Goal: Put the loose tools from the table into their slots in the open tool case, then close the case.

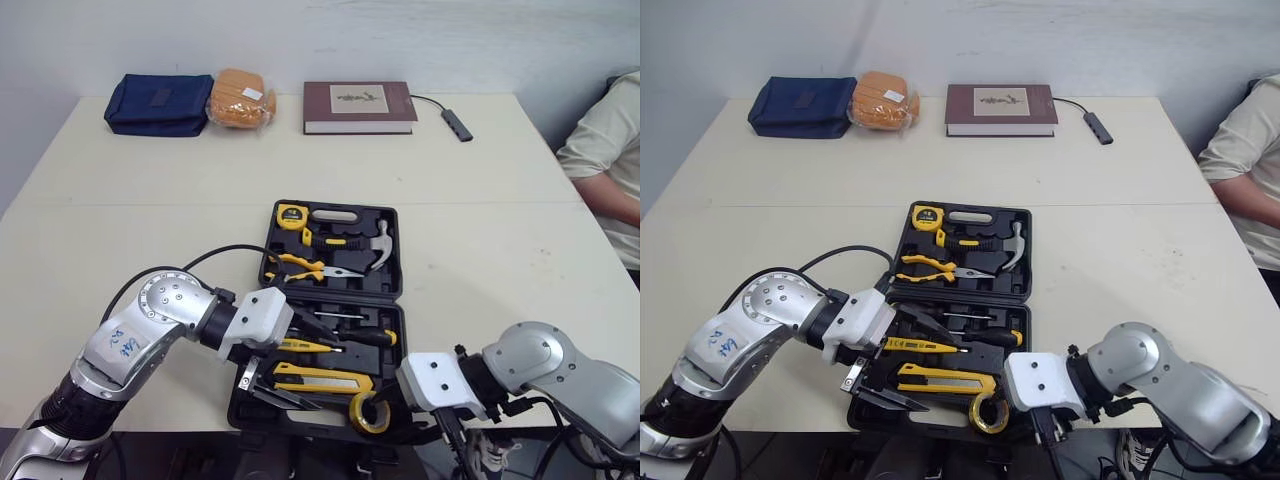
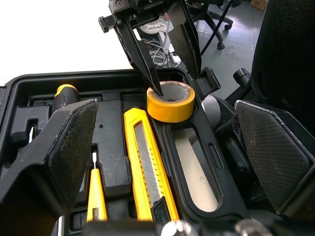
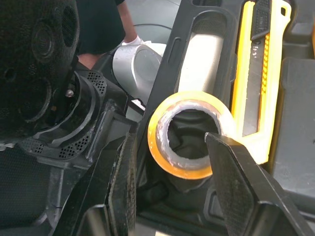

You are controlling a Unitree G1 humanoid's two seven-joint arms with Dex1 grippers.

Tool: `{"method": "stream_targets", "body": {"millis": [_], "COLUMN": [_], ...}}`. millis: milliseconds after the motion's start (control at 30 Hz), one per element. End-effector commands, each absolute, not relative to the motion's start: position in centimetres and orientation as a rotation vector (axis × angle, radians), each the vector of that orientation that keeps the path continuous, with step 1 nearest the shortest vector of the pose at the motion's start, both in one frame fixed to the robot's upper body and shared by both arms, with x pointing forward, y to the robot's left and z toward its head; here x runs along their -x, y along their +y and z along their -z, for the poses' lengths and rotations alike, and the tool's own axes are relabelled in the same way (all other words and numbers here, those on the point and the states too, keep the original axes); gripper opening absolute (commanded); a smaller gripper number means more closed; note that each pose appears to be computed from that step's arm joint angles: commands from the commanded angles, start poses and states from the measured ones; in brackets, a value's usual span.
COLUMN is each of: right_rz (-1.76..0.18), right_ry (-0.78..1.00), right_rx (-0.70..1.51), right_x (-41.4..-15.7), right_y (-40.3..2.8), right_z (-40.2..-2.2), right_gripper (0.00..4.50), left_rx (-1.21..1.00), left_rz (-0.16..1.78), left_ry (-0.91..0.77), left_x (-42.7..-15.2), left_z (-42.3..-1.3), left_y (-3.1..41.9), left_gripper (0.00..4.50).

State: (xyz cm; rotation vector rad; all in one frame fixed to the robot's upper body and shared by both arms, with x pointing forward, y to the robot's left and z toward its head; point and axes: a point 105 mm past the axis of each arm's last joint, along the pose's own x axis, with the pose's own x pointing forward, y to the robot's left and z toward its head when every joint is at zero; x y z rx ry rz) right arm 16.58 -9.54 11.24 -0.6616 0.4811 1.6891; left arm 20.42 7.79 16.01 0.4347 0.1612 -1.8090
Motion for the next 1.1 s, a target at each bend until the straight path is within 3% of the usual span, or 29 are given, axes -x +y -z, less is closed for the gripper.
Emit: {"method": "stream_targets", "body": {"millis": [33,200,267,400,733,1100], "right_rz": [-1.717,-1.704,-1.704,-1.691,-1.704,-1.679], "right_ry": [0.451,0.449,0.447,0.444,0.448,0.512], "right_rx": [0.675,0.678,0.678,0.687,0.697,0.727], "right_x": [-16.1,-16.2,-16.2,-16.3,-15.4,-14.4], "right_y": [-9.1,-9.2,-9.2,-9.3,-10.1,-10.8], "right_z": [-11.5,-11.4,-11.3,-11.3,-13.0,-10.1], "right_gripper": [2.34,2.34,1.81,0.10,0.03,0.03], "left_rx": [-0.460,-0.462,-0.463,-0.463,-0.459,-0.457], "left_rz": [1.830,1.829,1.830,1.829,1.836,1.849], "left_ry": [0.128,0.128,0.127,0.125,0.130,0.125], "left_x": [-19.9,-19.9,-19.9,-20.0,-19.7,-19.8], "left_z": [-16.4,-16.4,-16.4,-16.5,-16.4,-16.6], "left_y": [7.5,7.6,7.5,7.5,7.6,7.4], "left_gripper": [4.50,4.50,4.50,4.50,4.50,4.50]}}
